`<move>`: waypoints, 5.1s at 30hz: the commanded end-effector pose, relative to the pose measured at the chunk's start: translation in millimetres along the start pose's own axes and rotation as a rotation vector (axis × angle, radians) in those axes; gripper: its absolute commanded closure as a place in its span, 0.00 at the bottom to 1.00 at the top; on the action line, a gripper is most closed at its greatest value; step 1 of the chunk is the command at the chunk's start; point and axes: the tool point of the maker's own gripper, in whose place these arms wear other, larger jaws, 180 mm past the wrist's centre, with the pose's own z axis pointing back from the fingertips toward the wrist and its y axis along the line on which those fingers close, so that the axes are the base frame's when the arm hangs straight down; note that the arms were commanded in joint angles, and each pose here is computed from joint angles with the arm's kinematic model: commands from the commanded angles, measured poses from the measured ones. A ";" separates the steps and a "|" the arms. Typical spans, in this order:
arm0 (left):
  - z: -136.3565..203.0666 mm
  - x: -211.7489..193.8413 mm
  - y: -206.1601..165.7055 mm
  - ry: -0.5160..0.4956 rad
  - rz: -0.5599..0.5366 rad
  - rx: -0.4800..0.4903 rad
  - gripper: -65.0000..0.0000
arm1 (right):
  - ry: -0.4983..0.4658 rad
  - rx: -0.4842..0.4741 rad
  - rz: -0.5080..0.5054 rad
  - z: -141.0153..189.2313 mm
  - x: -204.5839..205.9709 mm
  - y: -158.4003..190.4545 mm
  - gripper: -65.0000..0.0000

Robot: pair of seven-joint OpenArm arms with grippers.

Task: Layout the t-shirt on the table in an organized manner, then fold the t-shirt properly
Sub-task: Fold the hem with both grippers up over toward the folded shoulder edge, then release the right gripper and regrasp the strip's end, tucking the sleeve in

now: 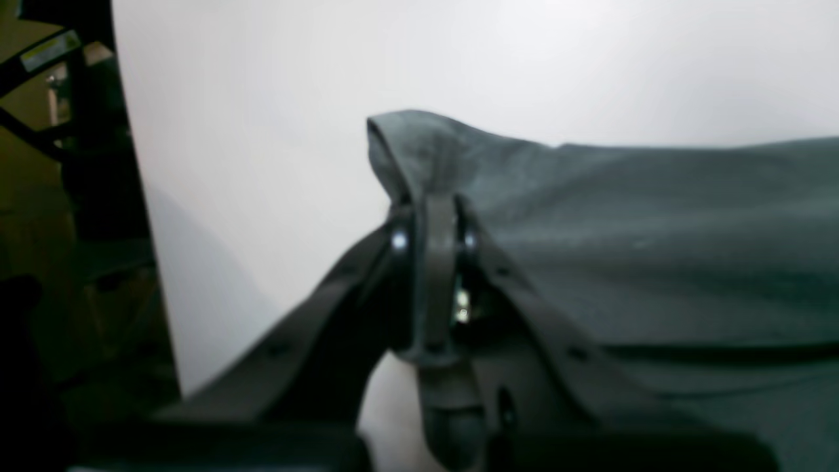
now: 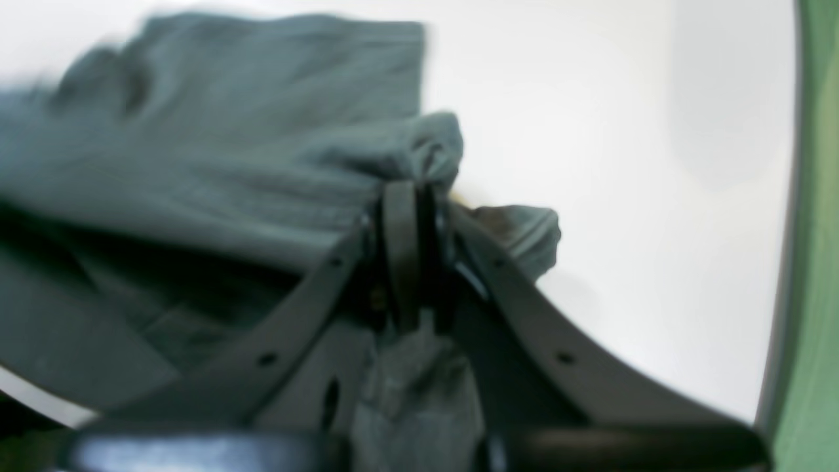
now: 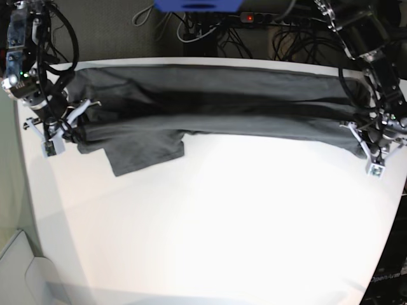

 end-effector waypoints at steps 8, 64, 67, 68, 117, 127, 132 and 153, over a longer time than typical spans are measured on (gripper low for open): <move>7.7 -5.4 12.9 0.003 -0.023 0.036 0.99 | -0.015 0.040 0.094 13.2 0.4 -3.7 1.00; 12.2 -79.1 -9.6 0.151 -0.063 -0.012 0.43 | 0.266 0.010 0.255 30.1 -96.3 29.3 0.47; 12.7 -78.4 -8.8 0.148 -0.063 -0.010 0.43 | 0.263 0.001 0.254 30.9 -94.8 26.3 0.39; 12.9 -78.0 -8.7 0.147 -0.064 -0.009 0.43 | 0.259 -0.013 0.247 32.3 -93.3 21.1 0.38; 14.0 -79.6 -7.6 0.158 -0.069 -0.003 0.20 | 0.376 0.107 0.169 -111.1 14.5 12.2 0.37; 14.0 -79.2 -8.1 0.157 -0.069 -0.004 0.20 | 0.372 0.127 0.159 -113.3 10.1 21.9 0.37; 13.9 -78.1 -7.7 0.155 -0.068 -0.003 0.20 | 0.436 0.166 0.126 -121.3 -11.1 29.9 0.37; 11.9 -77.7 -8.7 0.152 -0.064 -0.008 0.20 | 0.415 0.168 0.163 -105.5 -22.8 37.5 1.00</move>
